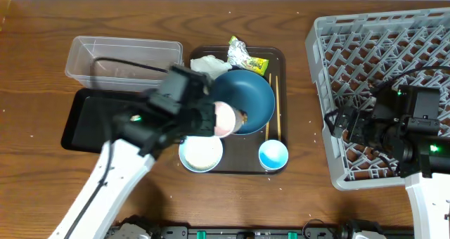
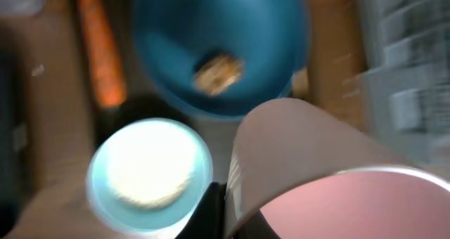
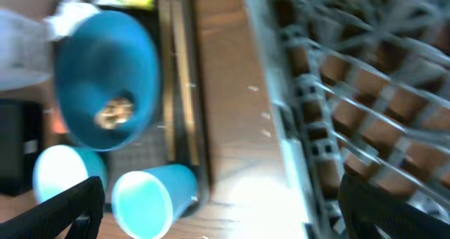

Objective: Sort waste into correct bins and load items into the dishwasher rack
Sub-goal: 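Lift the pink cup and pass it to the right gripper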

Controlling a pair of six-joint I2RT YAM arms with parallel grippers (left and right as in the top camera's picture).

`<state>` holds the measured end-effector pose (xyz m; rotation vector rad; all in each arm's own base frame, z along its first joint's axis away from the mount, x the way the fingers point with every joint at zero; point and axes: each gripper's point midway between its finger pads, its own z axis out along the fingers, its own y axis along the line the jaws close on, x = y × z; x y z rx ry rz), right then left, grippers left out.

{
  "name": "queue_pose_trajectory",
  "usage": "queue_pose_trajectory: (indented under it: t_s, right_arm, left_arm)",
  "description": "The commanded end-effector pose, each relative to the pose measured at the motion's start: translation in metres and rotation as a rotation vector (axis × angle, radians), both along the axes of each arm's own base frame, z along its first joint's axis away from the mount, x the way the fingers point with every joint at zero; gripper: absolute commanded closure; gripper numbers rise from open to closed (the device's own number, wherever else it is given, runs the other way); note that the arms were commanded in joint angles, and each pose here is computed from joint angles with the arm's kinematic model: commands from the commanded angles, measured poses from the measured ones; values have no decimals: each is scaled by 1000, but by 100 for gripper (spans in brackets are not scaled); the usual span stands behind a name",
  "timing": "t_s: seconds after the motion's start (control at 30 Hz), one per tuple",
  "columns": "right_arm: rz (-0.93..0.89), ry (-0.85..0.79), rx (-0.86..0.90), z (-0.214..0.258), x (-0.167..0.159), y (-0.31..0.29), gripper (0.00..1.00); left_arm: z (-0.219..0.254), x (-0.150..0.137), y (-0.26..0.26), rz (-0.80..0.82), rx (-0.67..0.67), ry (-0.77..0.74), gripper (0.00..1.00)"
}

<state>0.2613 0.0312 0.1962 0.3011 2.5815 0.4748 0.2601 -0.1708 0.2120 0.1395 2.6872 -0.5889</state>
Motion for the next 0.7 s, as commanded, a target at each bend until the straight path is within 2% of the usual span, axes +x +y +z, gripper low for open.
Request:
queue_pose_trajectory:
  t_s: [0.0,0.07,0.13,0.23,0.33,0.4,0.67]
  right_arm:
    - [327,-176,211,39,-1,54,1]
    - [531,-309,381,72,-12,86,2]
    - [698,-437,533,104,-26,107,6]
    - [852,-561,679,137,-44,119,11]
    - [942,-624,735,153,-54,125,7]
    - [998,-656,756,159,-60,130,6]
    - [1153,-728,740,167,-73,151,10]
  left_arm:
    - [41,-18,-36,-209,-331,26,94]
    - [64,-28,-51,-313,-496,37,94]
    - [79,-34,-60,-383,-590,37,94]
    - [102,-44,-70,-493,-710,11,94]
    - [130,-54,-77,-623,-829,-44,94]
    - [140,-55,-79,-660,-865,-65,94]
    - [145,-52,-80,-662,-872,-81,94]
